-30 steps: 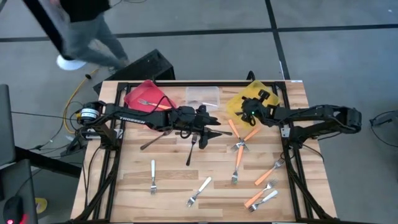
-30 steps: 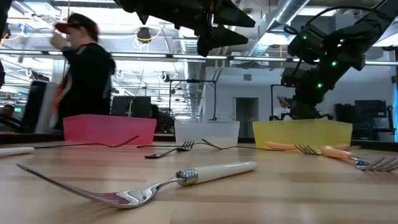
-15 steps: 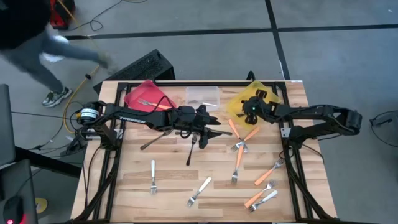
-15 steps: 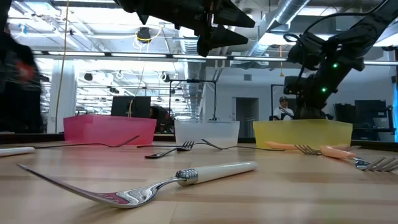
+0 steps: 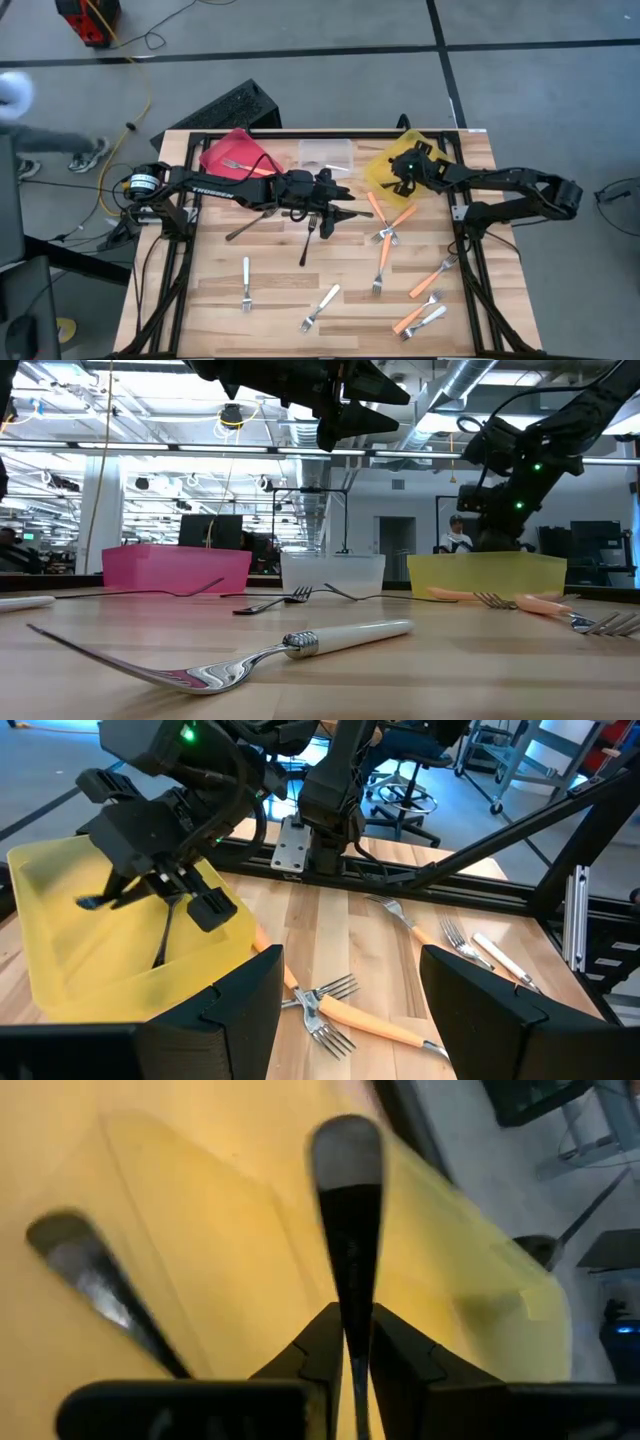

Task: Sort silverware by color (type)
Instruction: Put the black fork into the yellow bin, then put the orange fork into the red bin

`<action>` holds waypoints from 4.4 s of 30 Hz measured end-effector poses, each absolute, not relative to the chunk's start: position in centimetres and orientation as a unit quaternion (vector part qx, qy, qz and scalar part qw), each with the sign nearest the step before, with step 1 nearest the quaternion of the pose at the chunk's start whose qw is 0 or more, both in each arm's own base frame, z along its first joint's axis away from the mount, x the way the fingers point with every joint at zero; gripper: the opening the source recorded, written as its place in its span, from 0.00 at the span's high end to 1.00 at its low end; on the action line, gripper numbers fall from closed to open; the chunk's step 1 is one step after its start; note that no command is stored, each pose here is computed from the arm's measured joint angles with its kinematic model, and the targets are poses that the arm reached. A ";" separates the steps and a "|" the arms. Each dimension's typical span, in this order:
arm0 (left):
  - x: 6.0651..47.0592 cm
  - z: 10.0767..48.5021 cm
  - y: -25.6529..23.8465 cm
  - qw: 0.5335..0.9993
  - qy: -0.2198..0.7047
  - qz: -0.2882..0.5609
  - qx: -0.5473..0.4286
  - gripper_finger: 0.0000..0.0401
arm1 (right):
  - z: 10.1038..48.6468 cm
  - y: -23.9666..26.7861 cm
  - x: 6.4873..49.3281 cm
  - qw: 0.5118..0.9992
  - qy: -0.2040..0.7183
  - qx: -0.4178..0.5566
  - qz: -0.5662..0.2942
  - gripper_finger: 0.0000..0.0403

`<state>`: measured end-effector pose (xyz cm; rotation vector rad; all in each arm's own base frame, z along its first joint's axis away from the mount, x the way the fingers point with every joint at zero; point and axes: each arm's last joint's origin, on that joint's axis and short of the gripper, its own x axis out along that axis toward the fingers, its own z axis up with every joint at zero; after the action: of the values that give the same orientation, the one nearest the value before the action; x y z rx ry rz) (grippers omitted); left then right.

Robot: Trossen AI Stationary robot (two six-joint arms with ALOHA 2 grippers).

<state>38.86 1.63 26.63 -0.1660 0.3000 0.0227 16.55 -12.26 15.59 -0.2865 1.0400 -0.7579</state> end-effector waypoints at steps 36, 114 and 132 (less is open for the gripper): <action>31.2 25.4 -6.9 0.878 0.471 -0.021 -0.078 0.45 | 28.9 -8.6 16.0 0.879 0.279 -0.141 -0.360 0.46; 26.3 27.7 -11.7 0.927 0.353 0.124 -0.016 0.45 | 15.2 16.4 14.2 0.742 0.663 -0.054 0.083 0.39; 26.1 27.5 -11.6 0.922 0.364 0.131 -0.007 0.45 | 13.0 16.8 15.1 0.725 0.675 -0.100 0.096 0.45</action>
<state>26.08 -11.56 27.49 -0.0153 0.7467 0.2685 15.05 16.78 13.02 -0.2217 1.4891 0.2125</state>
